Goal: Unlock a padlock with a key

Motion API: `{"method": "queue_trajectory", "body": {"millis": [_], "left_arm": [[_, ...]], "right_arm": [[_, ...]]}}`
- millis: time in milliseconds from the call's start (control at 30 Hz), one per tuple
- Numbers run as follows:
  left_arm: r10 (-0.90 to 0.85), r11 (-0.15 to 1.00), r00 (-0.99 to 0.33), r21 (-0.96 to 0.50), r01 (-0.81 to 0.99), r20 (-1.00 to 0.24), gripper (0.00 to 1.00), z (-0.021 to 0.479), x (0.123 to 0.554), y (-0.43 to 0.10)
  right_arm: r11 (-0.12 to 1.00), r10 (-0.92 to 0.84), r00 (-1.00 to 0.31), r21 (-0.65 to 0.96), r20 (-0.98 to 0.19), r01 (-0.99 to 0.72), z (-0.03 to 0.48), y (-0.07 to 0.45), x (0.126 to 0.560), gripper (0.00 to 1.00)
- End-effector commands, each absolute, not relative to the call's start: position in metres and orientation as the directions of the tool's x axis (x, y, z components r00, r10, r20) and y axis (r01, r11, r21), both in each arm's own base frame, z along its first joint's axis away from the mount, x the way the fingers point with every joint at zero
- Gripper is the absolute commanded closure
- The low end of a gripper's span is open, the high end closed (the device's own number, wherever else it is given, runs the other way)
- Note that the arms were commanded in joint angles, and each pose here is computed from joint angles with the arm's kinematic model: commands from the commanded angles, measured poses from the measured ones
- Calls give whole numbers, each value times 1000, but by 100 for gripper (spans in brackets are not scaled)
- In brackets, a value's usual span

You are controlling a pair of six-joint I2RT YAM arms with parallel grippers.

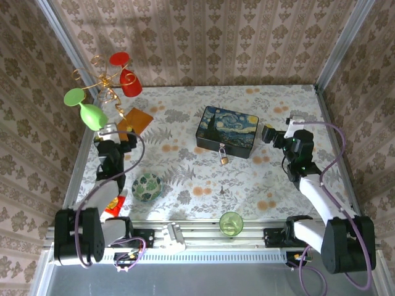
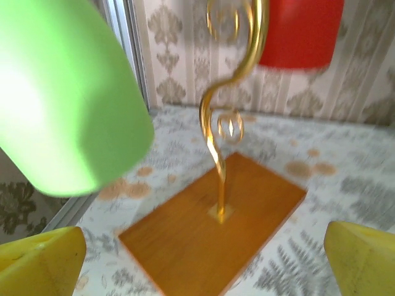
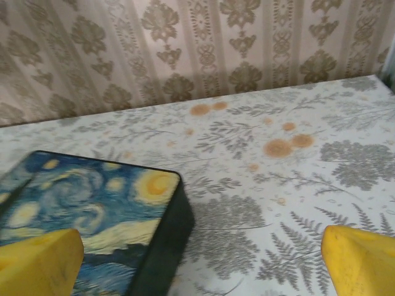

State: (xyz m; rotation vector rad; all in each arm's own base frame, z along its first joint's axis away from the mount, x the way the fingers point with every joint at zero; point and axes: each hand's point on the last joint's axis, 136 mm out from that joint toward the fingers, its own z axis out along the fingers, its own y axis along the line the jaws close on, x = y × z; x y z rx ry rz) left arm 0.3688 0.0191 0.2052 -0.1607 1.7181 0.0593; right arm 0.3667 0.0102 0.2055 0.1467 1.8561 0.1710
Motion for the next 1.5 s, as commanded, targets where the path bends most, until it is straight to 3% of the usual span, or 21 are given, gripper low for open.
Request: {"method": "queue_trajectory", "body": {"millis": [0,133,400,633,1033,1133,1233,1467], "left_arm": [[-259,966,-198,-251,-67,-945,0,214,359,-3],[-347,923,-215,-373,96,-913,0,224,346,-47],[-197,865,-440,-367,343,-876,0,216,318,-156],[-52,776,-510,-357,520,-858,0,213,287,-225],[-56,709,-612,-463,531,-789,0,194,270,-248],[-55,707,-607,-461,537,-793,0,198,271,-250],[-57,708,-600,-456,539,-798,0,198,271,-249],[-66,714,-605,-461,527,-793,0,192,273,-248]], "right_arm": [[944,278,-486,330,-829,-23,177,40,340,0],[962,159,-558,255,-814,-98,172,76,315,0],[945,-39,-776,229,-630,-233,116,152,269,1],[929,-203,-857,183,-474,-322,74,202,239,13],[938,-308,-885,46,-349,-345,35,233,213,29],[942,-313,-891,11,-327,-335,29,232,212,36],[946,-313,-897,-16,-313,-324,25,231,212,49],[957,-282,-911,-22,-302,-289,17,225,208,56]]}}
